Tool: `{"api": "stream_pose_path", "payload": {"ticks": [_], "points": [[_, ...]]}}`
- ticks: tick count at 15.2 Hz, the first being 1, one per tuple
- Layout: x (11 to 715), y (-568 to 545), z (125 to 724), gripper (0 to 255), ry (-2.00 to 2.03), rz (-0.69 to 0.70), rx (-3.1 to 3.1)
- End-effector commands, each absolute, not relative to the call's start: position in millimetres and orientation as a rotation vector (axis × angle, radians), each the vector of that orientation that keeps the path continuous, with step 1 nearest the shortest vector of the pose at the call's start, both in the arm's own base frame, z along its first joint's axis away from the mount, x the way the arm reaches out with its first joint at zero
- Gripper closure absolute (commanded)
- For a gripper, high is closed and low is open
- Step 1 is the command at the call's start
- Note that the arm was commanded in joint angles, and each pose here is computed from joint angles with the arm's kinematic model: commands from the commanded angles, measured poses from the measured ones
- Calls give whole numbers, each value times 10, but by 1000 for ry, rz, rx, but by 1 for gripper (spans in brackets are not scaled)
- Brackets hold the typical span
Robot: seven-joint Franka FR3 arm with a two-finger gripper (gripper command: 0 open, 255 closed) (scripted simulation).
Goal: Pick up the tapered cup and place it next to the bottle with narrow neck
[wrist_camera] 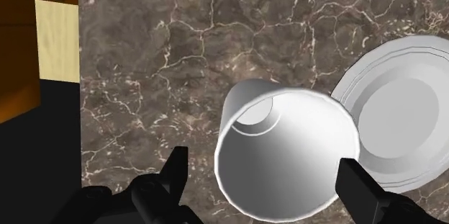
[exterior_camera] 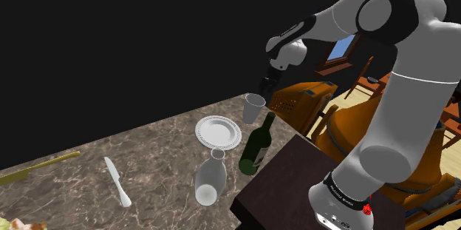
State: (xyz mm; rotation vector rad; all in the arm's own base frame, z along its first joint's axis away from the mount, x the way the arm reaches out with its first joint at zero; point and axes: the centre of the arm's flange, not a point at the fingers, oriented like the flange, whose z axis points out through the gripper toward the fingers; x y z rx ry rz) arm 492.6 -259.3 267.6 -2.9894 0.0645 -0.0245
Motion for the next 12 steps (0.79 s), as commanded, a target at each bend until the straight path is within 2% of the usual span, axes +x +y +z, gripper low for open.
{"api": "stream_pose_path", "payload": {"ticks": [1, 12], "points": [[5036, -2728, 2481, 0, 57, -23, -2988], [5132, -2775, 1936, 0, 52, -22, -2987]]}}
